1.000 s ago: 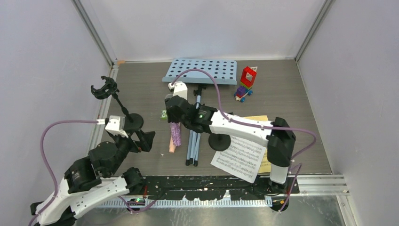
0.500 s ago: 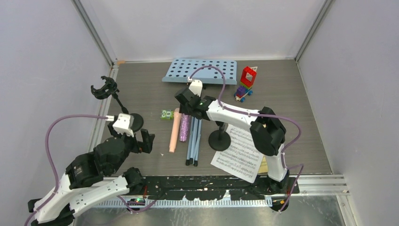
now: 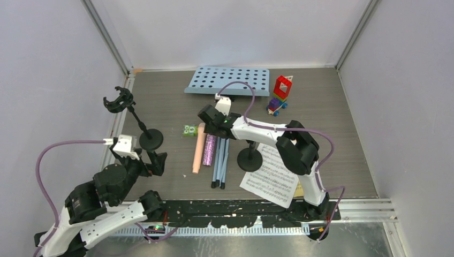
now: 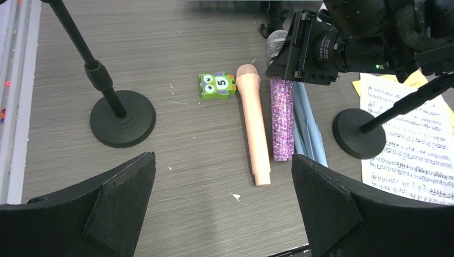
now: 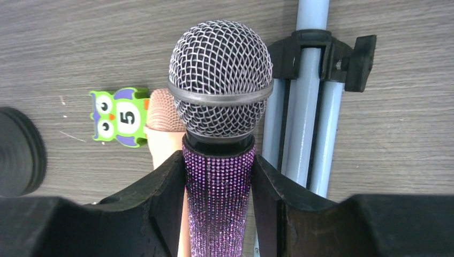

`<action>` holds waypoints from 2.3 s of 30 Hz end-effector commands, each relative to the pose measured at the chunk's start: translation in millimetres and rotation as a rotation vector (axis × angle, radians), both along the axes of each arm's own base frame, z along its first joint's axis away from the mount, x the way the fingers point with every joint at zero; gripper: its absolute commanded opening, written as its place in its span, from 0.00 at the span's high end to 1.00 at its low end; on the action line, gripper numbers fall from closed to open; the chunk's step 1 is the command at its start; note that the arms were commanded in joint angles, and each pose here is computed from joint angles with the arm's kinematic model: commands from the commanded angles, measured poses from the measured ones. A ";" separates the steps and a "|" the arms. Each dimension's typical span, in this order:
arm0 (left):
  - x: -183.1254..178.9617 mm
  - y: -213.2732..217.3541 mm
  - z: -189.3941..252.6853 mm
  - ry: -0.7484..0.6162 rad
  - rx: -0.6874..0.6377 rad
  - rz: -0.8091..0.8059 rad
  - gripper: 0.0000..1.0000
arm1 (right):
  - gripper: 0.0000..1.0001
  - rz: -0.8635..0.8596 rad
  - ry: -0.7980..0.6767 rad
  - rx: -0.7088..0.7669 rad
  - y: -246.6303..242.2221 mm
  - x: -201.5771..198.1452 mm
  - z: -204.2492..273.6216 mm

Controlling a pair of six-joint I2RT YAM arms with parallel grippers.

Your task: Pack up the instrument practice props

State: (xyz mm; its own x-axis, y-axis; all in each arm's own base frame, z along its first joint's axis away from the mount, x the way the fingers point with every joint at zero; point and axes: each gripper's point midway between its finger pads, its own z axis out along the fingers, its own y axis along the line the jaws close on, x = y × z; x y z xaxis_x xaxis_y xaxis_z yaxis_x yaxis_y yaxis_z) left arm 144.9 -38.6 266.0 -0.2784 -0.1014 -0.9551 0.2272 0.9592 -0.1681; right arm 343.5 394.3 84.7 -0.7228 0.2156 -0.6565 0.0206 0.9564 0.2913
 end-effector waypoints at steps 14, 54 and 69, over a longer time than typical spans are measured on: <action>4.4 -7.4 -1.4 0.022 0.034 0.000 0.00 | 0.45 0.001 0.055 -0.054 -2.3 -8.1 -34.4; 15.1 -59.4 -33.7 0.177 0.204 -0.118 0.00 | 0.00 -0.233 -0.058 0.226 -297.2 -14.9 194.5; 14.3 -54.9 -32.8 0.272 0.106 0.018 0.00 | 0.00 -0.346 -0.090 0.074 -355.6 -129.0 184.6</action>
State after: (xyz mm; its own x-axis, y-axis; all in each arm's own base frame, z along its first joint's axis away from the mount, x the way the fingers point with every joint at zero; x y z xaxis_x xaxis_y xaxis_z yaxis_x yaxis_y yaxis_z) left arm 156.2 -94.8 223.9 -0.5121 0.0590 -0.8569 0.2411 0.9674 -0.0775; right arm 231.1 39.8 279.4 -0.4964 0.4881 -0.7179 0.2929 0.8726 0.3908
